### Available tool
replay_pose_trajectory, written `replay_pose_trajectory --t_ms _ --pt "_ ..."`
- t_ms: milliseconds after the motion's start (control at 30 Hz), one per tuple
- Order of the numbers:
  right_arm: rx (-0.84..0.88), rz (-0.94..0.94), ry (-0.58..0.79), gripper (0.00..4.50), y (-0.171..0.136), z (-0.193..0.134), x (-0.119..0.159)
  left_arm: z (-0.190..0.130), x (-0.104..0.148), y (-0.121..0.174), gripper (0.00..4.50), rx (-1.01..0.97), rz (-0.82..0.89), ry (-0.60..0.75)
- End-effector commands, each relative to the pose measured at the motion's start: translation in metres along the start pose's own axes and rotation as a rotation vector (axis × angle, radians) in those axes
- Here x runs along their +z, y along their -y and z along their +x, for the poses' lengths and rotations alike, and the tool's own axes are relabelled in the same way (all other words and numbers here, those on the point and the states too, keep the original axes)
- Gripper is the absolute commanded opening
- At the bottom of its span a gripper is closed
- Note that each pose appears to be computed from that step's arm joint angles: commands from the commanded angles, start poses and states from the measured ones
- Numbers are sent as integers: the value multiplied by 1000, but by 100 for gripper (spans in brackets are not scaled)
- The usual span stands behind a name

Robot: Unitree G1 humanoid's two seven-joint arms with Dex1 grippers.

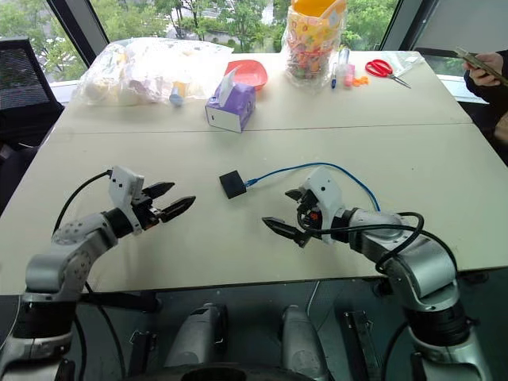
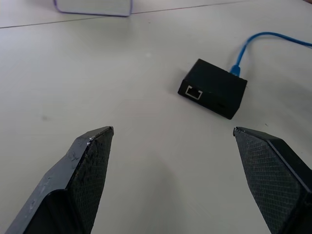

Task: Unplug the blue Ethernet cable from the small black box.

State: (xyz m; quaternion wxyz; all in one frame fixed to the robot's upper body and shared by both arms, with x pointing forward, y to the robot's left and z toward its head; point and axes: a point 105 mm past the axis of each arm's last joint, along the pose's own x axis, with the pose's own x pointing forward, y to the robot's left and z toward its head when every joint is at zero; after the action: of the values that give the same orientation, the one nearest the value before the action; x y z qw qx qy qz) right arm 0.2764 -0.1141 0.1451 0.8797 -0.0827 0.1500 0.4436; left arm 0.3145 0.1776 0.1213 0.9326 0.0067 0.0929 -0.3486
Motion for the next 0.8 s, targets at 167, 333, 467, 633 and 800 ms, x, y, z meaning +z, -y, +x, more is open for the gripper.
replay_pose_trajectory --t_ms 167,333,467,633,800 --pt "37 -47 10 450 -6 -6 14 -7 19 20 412 -202 70 -28" --pt "49 -82 -12 450 -4 -9 17 -12 21 27 412 -283 63 -64" --pt "63 -117 -48 450 -1 -12 17 -12 24 24 412 -293 63 -69" --pt "81 -153 -74 450 6 -16 22 -9 26 20 412 -287 69 -65" --pt "92 -175 -108 450 12 -16 24 -11 22 19 412 -273 68 -68"
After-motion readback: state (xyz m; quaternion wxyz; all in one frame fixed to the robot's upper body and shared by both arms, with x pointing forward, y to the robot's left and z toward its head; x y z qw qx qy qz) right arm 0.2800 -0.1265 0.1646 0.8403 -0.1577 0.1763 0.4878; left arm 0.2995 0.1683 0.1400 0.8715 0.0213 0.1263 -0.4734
